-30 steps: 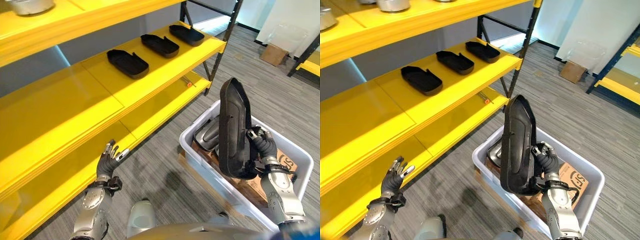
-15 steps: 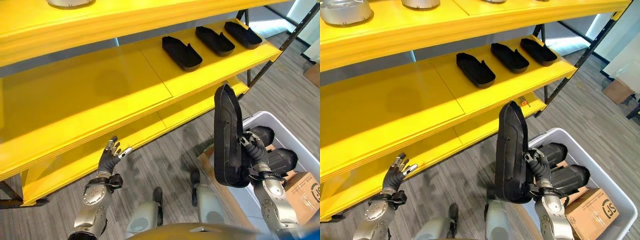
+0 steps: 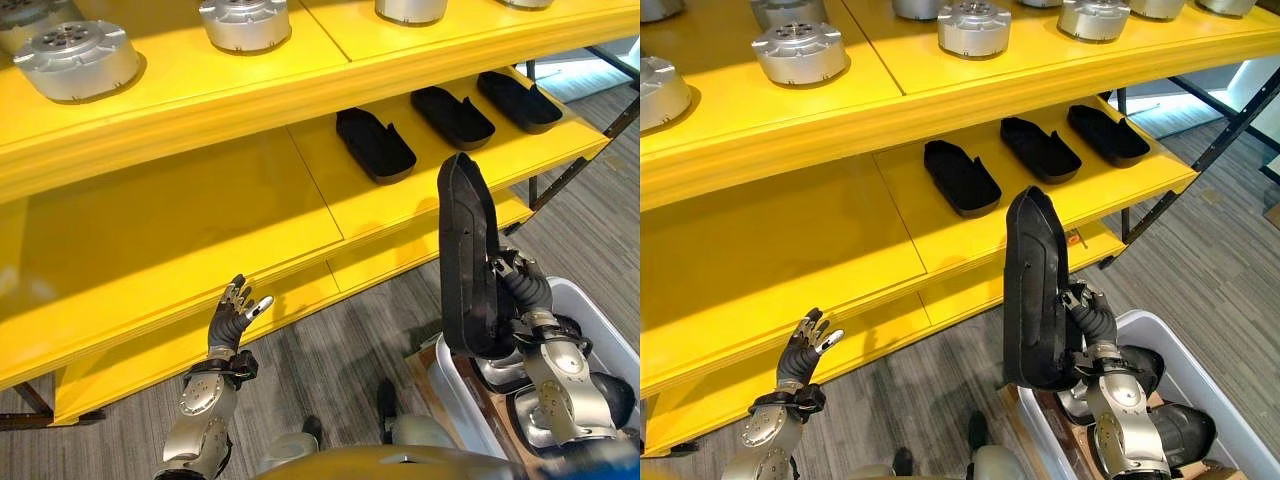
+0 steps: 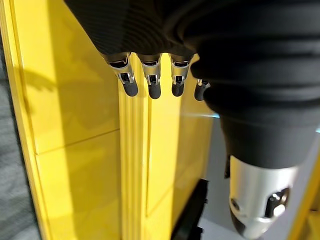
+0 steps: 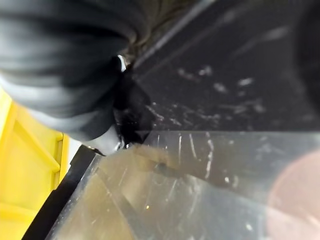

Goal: Move parts from the plastic box to the shelf.

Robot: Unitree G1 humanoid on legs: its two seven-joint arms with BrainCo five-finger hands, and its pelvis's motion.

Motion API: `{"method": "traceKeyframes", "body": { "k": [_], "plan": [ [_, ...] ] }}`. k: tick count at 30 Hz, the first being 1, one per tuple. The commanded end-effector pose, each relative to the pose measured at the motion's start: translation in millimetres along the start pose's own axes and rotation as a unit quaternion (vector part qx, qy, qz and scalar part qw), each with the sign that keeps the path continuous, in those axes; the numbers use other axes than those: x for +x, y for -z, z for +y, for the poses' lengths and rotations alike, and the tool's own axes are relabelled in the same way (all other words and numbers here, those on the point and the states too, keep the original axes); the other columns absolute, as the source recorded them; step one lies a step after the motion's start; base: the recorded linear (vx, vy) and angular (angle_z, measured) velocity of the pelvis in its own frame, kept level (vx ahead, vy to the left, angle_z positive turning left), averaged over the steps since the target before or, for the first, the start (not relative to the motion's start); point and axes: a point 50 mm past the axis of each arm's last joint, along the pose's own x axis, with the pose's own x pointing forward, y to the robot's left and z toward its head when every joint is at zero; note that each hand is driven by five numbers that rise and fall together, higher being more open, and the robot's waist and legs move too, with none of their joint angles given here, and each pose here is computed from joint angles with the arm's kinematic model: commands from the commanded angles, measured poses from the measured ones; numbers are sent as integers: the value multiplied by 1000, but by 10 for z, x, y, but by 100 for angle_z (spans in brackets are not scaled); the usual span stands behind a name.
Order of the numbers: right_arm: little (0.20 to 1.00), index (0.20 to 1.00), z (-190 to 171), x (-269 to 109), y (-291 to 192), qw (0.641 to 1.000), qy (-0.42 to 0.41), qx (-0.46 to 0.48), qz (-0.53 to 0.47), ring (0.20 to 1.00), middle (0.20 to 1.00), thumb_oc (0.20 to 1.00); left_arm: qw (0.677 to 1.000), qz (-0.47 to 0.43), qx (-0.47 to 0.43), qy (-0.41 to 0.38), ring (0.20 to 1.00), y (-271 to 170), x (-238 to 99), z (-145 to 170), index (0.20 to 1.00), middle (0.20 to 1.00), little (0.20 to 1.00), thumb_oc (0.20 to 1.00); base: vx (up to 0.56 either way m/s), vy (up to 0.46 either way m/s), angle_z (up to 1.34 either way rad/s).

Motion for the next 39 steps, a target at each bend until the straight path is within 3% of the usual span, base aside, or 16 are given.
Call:
{"method": "traceKeyframes", "body": {
  "k": [1,12,26,38,39],
  "plan": [
    [200,200,-15,10,-281,997,-9,15,-75,200,200,200,999,-50,11,-1,1000,-218,-28,97,1000,1000,1000,1000,31,-118,26],
    [200,200,-87,46,-328,997,8,-4,-78,200,200,200,999,-46,3,13,1000,-219,-7,33,1000,1000,1000,1000,21,47,74],
    [200,200,178,167,-225,998,-38,-2,-49,200,200,200,996,-70,39,26,1000,-394,66,93,1000,1000,1000,1000,111,168,4],
    [200,200,190,745,-1077,983,-33,-85,-156,200,200,200,993,-76,48,74,1000,-497,43,-4,1000,1000,1000,1000,35,-16,8],
    [200,200,140,924,-1356,979,-15,-103,-175,200,200,200,992,-80,48,89,1000,-541,46,-45,1000,1000,1000,1000,-22,-50,9]
  ]
}}
